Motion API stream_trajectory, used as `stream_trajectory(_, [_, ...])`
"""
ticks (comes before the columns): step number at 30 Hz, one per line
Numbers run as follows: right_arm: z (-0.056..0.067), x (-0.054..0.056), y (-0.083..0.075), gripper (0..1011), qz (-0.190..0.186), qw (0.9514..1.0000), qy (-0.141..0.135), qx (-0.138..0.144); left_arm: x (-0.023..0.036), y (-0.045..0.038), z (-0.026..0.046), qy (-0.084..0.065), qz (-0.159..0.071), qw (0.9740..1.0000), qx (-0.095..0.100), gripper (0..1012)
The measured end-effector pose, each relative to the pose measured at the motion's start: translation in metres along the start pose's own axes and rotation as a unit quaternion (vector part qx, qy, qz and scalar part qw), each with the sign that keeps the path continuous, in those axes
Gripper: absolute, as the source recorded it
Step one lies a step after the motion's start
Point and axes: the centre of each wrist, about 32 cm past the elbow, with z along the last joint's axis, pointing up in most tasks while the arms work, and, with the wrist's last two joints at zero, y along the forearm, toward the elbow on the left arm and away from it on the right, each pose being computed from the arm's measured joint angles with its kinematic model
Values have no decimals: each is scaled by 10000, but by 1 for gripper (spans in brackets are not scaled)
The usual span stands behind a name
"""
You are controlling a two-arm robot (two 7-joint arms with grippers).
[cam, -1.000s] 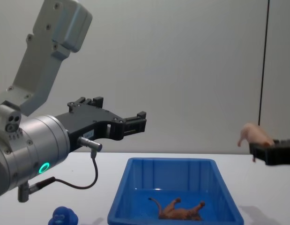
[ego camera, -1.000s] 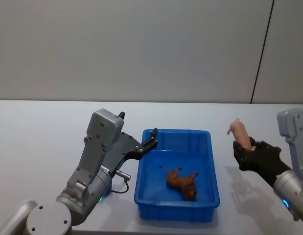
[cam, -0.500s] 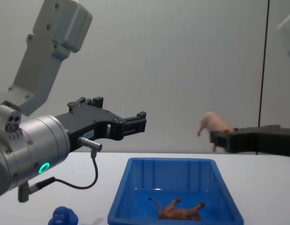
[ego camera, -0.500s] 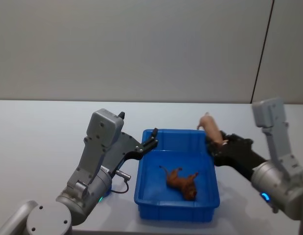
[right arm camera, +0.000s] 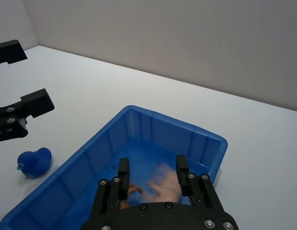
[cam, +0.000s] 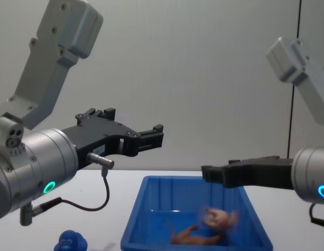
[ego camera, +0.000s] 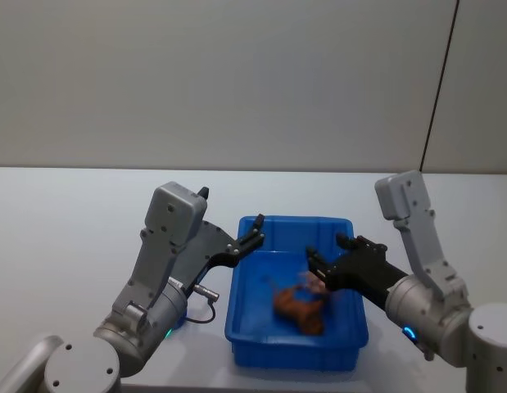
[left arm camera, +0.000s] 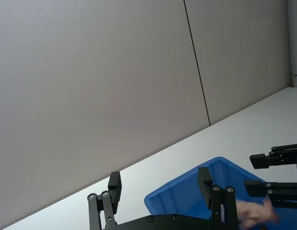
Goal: Pick up the two dolls from the table and place them into the box.
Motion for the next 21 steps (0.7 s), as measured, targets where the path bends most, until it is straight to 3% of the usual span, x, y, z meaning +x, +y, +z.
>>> stream_trajectory(9, [-5, 16, 26, 827, 49, 9999, -4, 126, 0, 0, 0, 0, 0, 10000, 0, 1002])
stream_trajectory(16, [-18, 168, -67, 1000, 44, 9990, -61, 446, 0, 0, 0, 0, 0, 10000, 0, 1002])
stream_trajectory(21, [-38, 287, -149, 1001, 17, 9983, -85, 585, 0, 0, 0, 0, 0, 10000, 0, 1002])
